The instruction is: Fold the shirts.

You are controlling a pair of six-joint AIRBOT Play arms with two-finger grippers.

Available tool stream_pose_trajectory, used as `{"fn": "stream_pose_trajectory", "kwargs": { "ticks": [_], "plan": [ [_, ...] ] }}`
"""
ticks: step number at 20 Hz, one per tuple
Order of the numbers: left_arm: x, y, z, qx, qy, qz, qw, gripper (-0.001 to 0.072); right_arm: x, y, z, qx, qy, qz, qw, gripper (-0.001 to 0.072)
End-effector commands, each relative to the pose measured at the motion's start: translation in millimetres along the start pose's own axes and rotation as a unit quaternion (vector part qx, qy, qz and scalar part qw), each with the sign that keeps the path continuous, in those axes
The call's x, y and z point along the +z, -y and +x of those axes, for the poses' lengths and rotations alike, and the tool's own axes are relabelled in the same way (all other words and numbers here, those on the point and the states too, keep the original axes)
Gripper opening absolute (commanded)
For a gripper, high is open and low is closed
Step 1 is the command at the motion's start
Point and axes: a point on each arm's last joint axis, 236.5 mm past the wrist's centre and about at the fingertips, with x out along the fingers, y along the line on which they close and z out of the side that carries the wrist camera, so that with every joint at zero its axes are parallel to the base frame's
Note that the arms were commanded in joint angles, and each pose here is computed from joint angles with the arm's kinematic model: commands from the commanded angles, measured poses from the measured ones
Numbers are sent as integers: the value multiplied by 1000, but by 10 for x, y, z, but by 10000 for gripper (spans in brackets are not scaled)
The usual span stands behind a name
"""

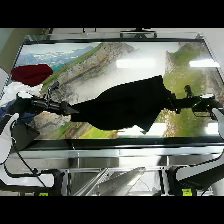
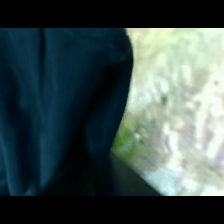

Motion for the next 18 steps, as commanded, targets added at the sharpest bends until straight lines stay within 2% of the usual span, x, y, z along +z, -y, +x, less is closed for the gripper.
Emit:
{"fn": "stream_pose_trajectory", "kwargs": {
  "ticks": [1,4,6,8,11,13,14,16,18],
  "plan": [
    [-1,23,-6,-4,-1,0,1000,19,-166,-191,100,24,-34,-6,999,27],
    [103,278,-196,-12,38,25,999,19,-295,-862,-305,111,-43,-70,990,26],
    [175,754,-498,-44,85,67,993,20,-247,-1417,-897,143,18,-141,979,26],
    [149,1444,-914,-80,126,140,979,21,-317,-2071,-1693,177,109,-226,952,26],
    [-82,2742,-1612,-147,211,298,919,24,-863,-3006,-2914,221,264,-369,863,27],
    [-458,3591,-2017,-185,255,407,857,25,-1455,-3497,-3584,236,366,-454,777,27],
    [-645,3880,-2140,-188,268,440,836,25,-1702,-3653,-3836,227,418,-481,736,27],
    [-928,4255,-2307,-157,304,495,799,25,-2052,-3831,-4203,187,513,-499,673,27],
    [-957,4285,-2397,-82,348,507,785,25,-2312,-3972,-4412,171,570,-505,626,27]
  ]
}}
